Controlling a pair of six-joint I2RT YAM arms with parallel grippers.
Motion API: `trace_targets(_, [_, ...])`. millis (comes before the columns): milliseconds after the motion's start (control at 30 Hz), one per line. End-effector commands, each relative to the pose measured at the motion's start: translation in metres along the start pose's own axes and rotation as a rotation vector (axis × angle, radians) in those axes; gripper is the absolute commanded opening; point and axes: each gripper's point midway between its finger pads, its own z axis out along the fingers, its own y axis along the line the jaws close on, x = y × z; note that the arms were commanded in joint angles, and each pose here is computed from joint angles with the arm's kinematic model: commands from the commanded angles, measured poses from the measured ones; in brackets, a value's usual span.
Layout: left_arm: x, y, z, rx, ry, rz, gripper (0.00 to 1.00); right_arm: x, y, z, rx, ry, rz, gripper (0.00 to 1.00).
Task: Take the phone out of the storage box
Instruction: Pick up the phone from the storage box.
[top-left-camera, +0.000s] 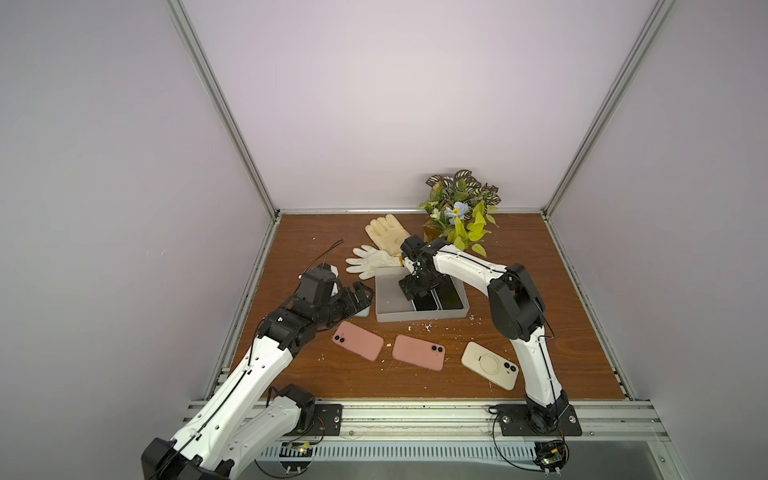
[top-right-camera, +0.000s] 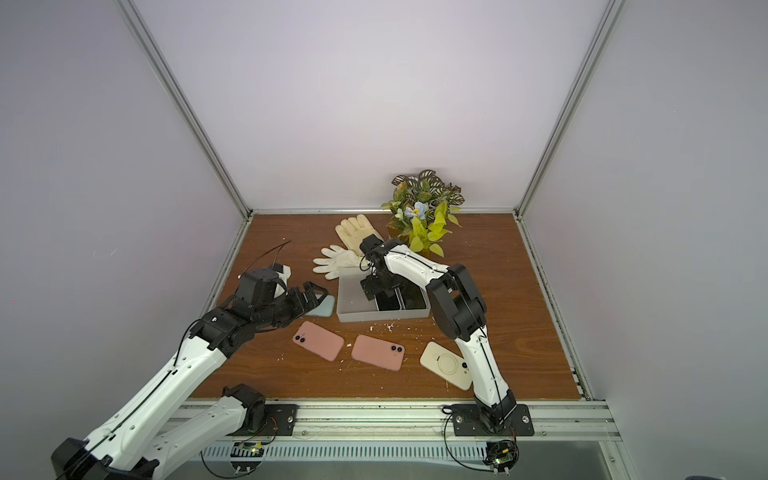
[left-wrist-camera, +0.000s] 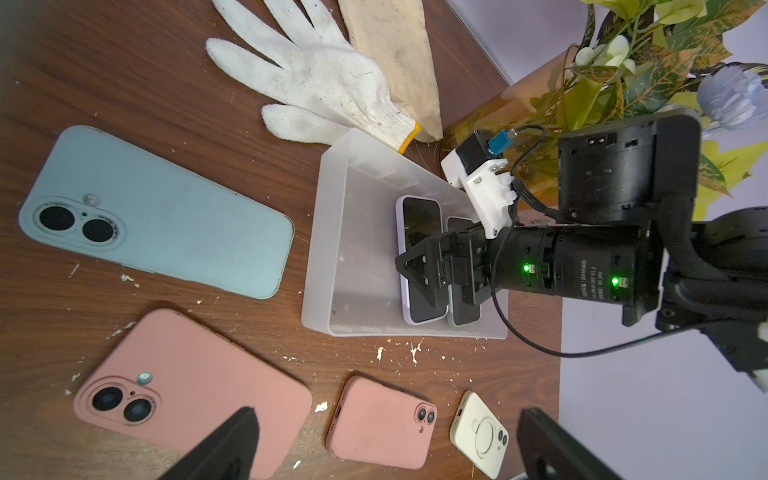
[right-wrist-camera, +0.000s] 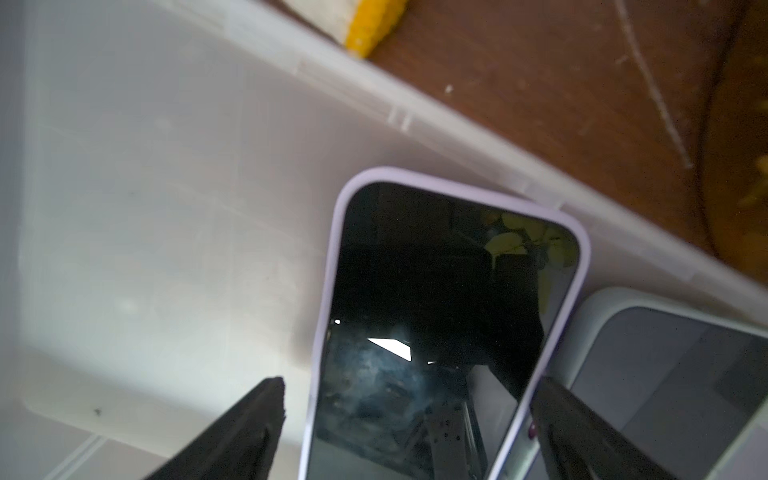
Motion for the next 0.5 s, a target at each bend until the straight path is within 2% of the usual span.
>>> trace_targets(0, [-0.001,0.004,-0.001,-0.001,-0.005,-0.002,1.0,-0.003,0.06,-0.014,-0.208,-0.029,-0.075,0.98])
trace_targets(100, [0.0,0.006,0.001,-0.006,-0.001,-0.003,1.0,-0.007,0.052,-0.02,-0.161,-0.056,-0.087,0.98])
trace_targets(233, [0.001,0.008,0.001,-0.007,0.003,-0.005,1.0,-0.002,0.016,-0.009,0.037,-0.015,-0.085,0.99])
trace_targets(333, [0.001,0.008,0.001,-0.004,0.006,-0.005,1.0,-0.002,0.019,-0.005,0.036,-0.013,-0.089,0.99])
trace_targets(467, [0.003,0.01,0.001,-0.004,0.01,-0.008,1.0,-0.005,0.037,-0.003,-0.037,-0.019,-0.049,0.99])
